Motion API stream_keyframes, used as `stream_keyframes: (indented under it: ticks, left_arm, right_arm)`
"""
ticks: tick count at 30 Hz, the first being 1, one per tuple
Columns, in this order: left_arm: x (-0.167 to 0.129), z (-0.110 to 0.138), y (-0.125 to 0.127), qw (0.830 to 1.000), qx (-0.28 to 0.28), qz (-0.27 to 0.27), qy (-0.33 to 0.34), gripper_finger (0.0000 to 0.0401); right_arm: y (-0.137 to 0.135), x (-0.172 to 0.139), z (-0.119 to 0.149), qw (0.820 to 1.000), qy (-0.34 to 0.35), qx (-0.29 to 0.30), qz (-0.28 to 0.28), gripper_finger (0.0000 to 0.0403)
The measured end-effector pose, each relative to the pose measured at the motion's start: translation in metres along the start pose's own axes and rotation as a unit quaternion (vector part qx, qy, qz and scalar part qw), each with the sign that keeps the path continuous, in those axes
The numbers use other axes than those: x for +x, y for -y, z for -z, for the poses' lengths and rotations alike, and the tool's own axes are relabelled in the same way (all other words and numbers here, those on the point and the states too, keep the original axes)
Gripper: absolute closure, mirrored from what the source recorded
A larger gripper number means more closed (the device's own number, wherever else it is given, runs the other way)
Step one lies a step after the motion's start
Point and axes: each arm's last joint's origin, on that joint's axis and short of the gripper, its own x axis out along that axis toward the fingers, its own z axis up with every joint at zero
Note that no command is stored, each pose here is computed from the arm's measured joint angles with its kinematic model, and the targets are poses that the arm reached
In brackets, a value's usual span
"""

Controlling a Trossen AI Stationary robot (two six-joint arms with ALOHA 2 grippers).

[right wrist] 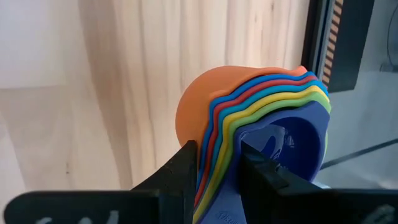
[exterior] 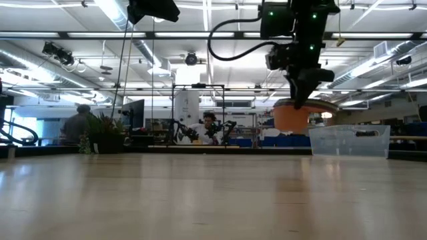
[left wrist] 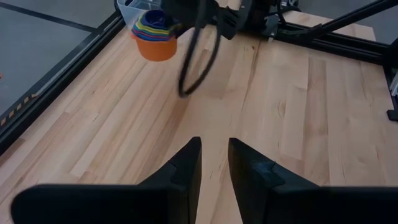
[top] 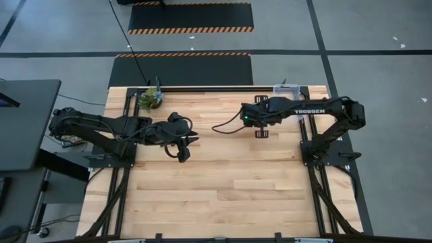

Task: Nest measuring cups in basket
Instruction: Put the stacked measuring cups into the bin

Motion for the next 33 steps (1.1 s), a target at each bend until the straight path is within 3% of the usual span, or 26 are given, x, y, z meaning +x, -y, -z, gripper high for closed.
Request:
stream_keyframes:
  ticks: [33]
  left_arm:
    - [0.000, 0.000, 0.000, 1.000, 0.000, 0.000, 0.000, 0.0314]
  right_arm:
    - [0.050, 0.022, 0.022, 0.994, -0.048, 0.097, 0.011, 0.0302]
